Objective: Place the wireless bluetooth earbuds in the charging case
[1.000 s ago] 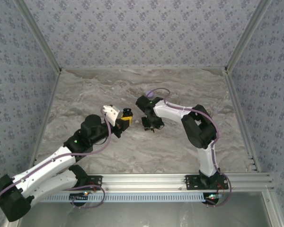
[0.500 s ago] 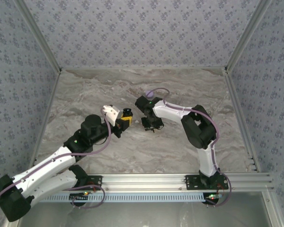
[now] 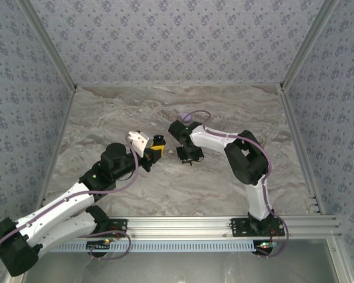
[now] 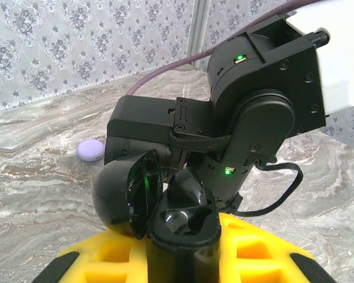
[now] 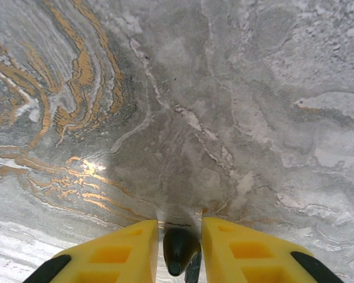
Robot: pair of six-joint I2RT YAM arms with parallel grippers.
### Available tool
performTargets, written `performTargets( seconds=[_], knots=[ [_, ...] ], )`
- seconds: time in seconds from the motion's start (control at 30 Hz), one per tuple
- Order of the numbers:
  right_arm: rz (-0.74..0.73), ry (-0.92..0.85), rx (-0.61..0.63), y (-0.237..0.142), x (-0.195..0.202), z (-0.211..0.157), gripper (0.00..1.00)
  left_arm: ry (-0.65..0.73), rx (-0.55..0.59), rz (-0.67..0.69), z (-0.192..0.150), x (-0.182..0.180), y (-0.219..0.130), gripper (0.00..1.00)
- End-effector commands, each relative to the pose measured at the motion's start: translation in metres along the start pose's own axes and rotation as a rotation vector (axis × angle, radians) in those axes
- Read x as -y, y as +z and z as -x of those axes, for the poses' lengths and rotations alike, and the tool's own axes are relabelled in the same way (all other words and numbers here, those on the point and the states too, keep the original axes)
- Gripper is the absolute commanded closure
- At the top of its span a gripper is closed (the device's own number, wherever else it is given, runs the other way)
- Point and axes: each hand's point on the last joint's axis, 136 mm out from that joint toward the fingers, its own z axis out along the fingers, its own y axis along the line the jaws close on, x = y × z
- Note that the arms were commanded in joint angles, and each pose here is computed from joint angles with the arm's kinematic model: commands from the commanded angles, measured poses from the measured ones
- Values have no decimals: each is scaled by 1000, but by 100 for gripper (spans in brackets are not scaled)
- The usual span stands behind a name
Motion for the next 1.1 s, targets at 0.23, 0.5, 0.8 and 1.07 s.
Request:
performTargets(
  seconds=[0.23,0.5,0.8,1.07],
  knots=[
    [-55,-4,-36,11,10,-7,80,-1,43,-30,19,8,0,95],
    [8,-49,74,-10,11,5,81,-18,16,-28,13,6,8,95],
    [94,-28,213,-41,15,18,83,-78,-27,1,-7,-2,28,95],
    [179,-7,353,-80,15,27,83,-172,-41,74,-27,-17,41,94]
  ],
)
